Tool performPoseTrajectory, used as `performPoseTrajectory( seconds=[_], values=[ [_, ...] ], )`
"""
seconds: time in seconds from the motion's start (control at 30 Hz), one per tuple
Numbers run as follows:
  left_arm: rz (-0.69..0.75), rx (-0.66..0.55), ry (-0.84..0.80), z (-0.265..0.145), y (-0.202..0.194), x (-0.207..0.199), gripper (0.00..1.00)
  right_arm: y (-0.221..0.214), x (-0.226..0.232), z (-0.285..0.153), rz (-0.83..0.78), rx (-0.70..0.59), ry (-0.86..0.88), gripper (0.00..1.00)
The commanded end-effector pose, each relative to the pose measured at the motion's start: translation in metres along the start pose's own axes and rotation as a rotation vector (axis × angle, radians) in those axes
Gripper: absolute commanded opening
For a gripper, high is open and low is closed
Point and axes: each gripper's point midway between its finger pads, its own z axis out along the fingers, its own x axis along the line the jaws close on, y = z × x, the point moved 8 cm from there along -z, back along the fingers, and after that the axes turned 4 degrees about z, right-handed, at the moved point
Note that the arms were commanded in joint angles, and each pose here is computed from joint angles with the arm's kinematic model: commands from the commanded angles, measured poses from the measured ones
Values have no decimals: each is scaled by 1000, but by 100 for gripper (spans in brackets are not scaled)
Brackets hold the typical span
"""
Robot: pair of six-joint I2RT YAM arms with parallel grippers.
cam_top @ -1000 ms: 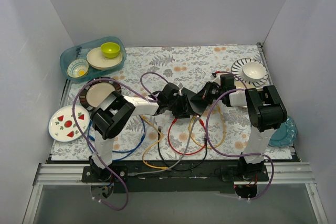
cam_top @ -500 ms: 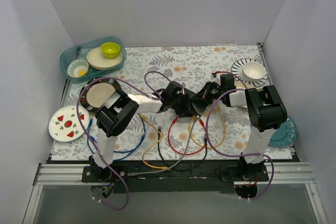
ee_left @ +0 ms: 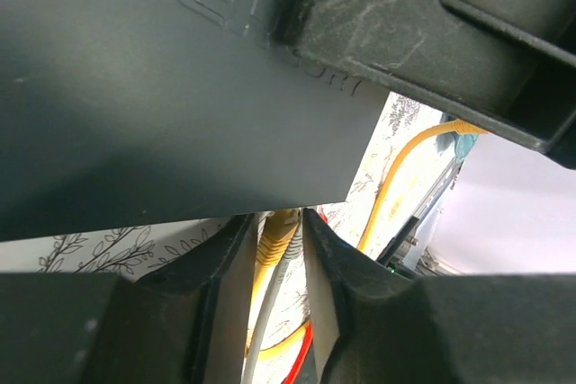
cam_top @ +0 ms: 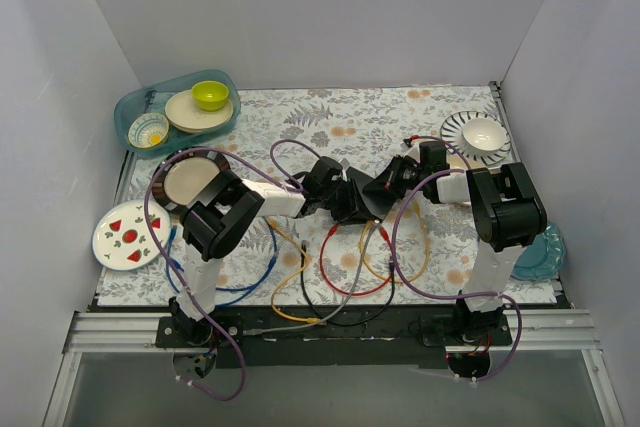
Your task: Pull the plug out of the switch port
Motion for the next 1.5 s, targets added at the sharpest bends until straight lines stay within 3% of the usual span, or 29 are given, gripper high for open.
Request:
performPoseTrajectory(
  seconds=[0.0,0.33,0.53,0.93,0.97,1.0,1.03,1.1,1.47],
  values=[
    [-62,24,207,0,-12,42,24,-18,-44,-1,77,24,-208,1],
    [-97,10,297,4,-6,47,18,-19,-46,-1,81,24,-212,1],
    [-89,29,323,3,-11,55,0,-19,-48,0,86,28,-216,1],
    [-96,24,321,-14,-24,62,0,-18,-49,2,85,30,-219,1],
    [-104,18,310,-17,-27,66,5,-18,-49,2,87,28,-221,1],
    [-108,3,285,-21,-25,61,18,-18,-50,2,87,29,-220,1],
    [-132,-9,270,-23,-23,61,25,-18,-50,3,90,30,-221,1],
    [-135,-13,207,-24,-19,54,34,-18,-50,2,89,27,-220,1],
    [-77,69,105,-6,-16,37,35,-18,-49,2,87,27,-219,1]
  ],
)
